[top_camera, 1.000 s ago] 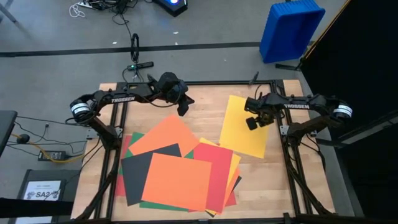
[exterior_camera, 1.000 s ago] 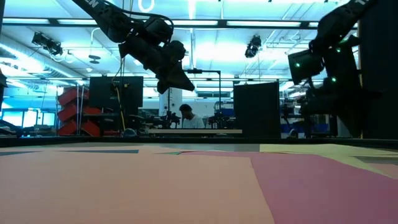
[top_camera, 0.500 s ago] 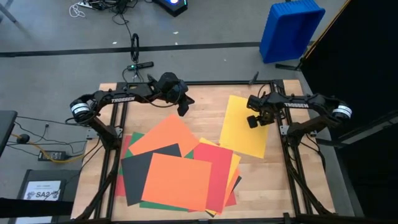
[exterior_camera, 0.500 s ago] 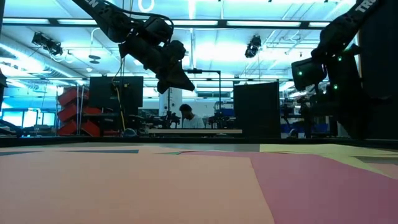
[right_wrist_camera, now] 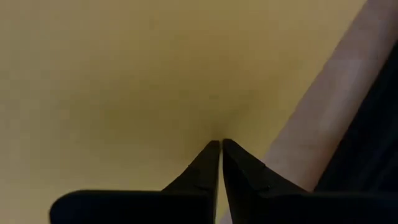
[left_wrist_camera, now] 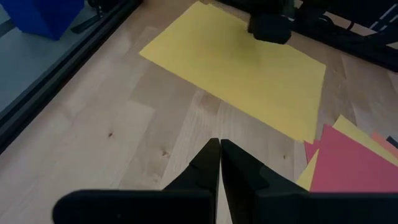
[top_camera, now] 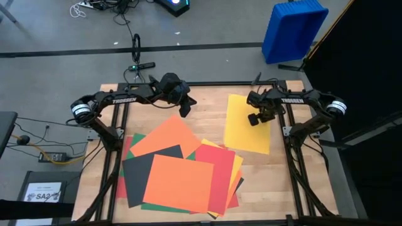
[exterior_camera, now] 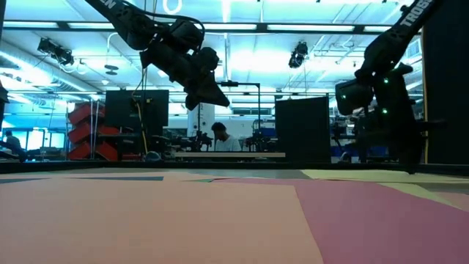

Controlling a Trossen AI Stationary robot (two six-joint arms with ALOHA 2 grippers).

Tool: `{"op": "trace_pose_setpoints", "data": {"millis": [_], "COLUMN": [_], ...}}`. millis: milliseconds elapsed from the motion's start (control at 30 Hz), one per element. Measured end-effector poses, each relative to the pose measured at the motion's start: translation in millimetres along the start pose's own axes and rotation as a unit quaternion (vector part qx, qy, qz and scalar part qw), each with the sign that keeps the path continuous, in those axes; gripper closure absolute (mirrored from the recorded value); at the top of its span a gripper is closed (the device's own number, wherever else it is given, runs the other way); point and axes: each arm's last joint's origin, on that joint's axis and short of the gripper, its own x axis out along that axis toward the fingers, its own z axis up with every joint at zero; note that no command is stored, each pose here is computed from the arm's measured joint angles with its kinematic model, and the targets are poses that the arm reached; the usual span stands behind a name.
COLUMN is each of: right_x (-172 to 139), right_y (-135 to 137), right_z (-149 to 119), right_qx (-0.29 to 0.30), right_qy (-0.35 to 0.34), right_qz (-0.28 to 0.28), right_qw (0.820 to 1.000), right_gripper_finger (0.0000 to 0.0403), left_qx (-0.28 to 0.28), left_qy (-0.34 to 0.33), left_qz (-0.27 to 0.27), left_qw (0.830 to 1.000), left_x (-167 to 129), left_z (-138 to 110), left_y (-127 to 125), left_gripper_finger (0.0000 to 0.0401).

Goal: Organize paper
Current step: Stack the yellow colored paper on top of the yellow colored paper

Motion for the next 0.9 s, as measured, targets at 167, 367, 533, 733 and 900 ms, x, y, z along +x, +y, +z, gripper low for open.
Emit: {"op": "trace_pose_setpoints", "data": {"millis": [167,367,533,733,900], "right_x": [-4,8,18,7,0], "right_y": [-5,-7,-3,2,1], "right_z": [11,20,25,45,59], "right_qx": [-0.01,-0.041,-0.072,-0.104,-0.114], "right_qy": [-0.012,0.015,0.042,0.0,-0.028], "right_qz": [0.004,-0.009,-0.022,-0.054,-0.044], "right_qw": [1.0,0.999,0.996,0.993,0.992], "right_gripper_finger": [0.0403,0.0403,0.0403,0.0403,0.0403], "left_qx": [0.0,0.0,0.0,0.0,0.001], "left_qy": [-0.001,-0.001,-0.002,-0.005,-0.004], "left_qz": [0.0,0.0,0.0,0.0,-0.001], "left_qw": [1.0,1.0,1.0,1.0,1.0], "left_x": [0,0,0,0,0], "left_z": [0,0,0,1,1], "left_y": [0,0,0,0,-1], "left_gripper_finger": [0.0401,0.0401,0.0401,0.0401,0.0401]}}
